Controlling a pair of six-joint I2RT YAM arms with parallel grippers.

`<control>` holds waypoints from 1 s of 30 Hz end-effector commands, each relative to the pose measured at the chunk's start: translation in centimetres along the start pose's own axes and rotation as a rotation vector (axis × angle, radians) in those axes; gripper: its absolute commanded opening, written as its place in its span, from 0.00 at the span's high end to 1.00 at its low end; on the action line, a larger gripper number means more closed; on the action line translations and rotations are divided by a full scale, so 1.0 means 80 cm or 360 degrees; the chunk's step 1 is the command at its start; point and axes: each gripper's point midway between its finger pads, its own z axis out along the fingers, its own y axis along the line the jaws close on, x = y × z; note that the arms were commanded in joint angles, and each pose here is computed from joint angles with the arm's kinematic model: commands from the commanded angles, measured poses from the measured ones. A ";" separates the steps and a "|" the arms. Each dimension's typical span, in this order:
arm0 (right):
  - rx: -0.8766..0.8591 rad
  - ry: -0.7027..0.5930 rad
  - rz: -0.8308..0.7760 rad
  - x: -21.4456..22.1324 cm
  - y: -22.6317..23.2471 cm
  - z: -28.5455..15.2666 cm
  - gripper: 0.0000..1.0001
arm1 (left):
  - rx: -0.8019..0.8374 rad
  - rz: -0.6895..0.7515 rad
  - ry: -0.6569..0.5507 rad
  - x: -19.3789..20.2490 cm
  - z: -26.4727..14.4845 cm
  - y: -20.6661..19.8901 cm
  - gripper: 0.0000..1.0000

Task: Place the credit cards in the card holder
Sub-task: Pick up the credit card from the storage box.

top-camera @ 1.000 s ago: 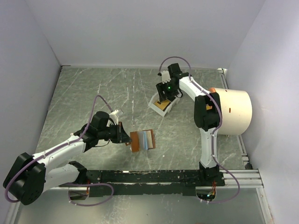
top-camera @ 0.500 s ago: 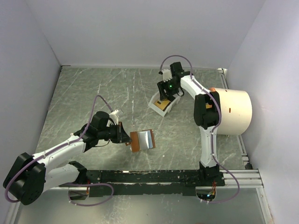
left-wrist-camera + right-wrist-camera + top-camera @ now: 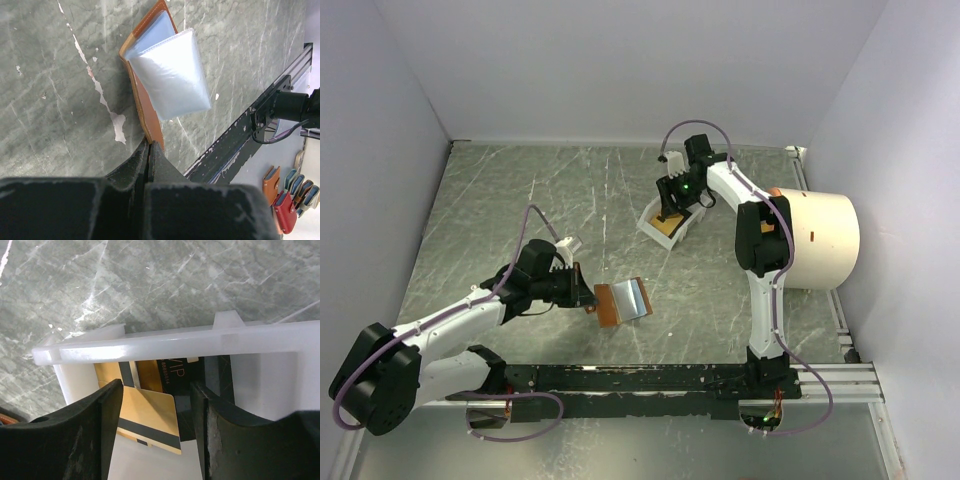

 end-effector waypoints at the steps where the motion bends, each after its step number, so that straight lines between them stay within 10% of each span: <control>1: -0.0161 0.0205 0.0120 0.053 0.023 0.006 0.45 | 0.0000 0.0042 -0.0051 -0.018 -0.003 -0.007 0.93; 15: -0.0024 0.0090 0.0167 0.033 0.002 -0.022 1.00 | 0.0006 0.0041 -0.0054 -0.015 -0.003 -0.006 0.93; 30: 0.0137 -0.0042 0.0222 -0.013 0.008 -0.082 1.00 | -0.0231 -0.0066 0.0024 -0.004 0.006 0.031 0.91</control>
